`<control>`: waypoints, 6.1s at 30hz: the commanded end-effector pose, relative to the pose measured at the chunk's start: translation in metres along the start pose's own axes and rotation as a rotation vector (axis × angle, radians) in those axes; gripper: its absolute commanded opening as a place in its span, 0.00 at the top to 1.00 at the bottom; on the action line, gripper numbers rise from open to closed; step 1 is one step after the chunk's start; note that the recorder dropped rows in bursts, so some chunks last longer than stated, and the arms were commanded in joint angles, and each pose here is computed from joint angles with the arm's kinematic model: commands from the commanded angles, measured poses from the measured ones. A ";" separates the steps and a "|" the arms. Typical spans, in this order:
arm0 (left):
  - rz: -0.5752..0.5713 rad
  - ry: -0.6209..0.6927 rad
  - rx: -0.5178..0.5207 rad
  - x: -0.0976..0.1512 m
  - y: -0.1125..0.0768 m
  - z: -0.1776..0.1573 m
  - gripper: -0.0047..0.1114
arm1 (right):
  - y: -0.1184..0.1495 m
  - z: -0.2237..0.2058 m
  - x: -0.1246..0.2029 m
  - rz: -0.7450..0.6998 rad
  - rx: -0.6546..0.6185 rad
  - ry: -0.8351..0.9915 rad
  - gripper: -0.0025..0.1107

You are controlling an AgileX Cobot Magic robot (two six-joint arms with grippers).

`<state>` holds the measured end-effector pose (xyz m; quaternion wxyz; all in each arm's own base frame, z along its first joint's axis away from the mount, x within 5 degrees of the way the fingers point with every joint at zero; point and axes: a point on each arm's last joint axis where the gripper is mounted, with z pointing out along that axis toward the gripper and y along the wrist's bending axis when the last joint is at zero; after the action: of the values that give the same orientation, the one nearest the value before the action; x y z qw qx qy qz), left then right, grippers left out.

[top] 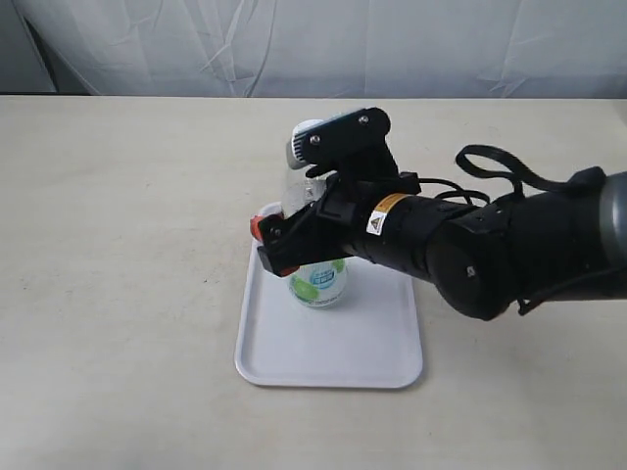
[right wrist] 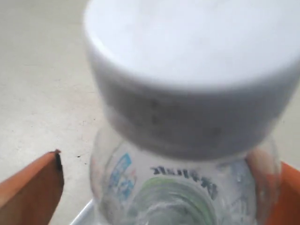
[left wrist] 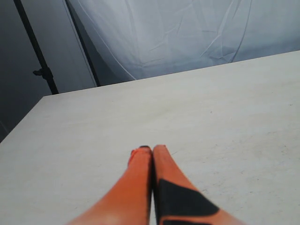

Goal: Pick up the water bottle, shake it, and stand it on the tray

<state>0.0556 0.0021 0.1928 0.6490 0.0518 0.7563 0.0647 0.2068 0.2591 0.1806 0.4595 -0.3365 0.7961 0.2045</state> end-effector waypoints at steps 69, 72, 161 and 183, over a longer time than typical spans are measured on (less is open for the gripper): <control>-0.010 -0.005 0.002 0.001 0.000 0.000 0.96 | -0.021 -0.221 -0.077 -0.086 -0.046 -0.234 0.99; -0.010 -0.005 0.002 0.001 0.000 0.000 0.96 | -0.021 -0.221 -0.077 -0.086 -0.046 -0.234 0.99; -0.011 -0.005 0.002 0.001 0.000 0.000 0.96 | -0.072 -0.261 0.141 0.278 0.859 -0.268 0.99; -0.012 -0.005 0.002 0.001 0.000 0.000 0.96 | -0.072 -0.261 0.141 0.278 0.859 -0.268 0.99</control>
<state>0.0556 0.0021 0.1928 0.6491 0.0513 0.7563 0.0640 0.0543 -0.0052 0.1852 0.6204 0.0218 0.7829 -0.0401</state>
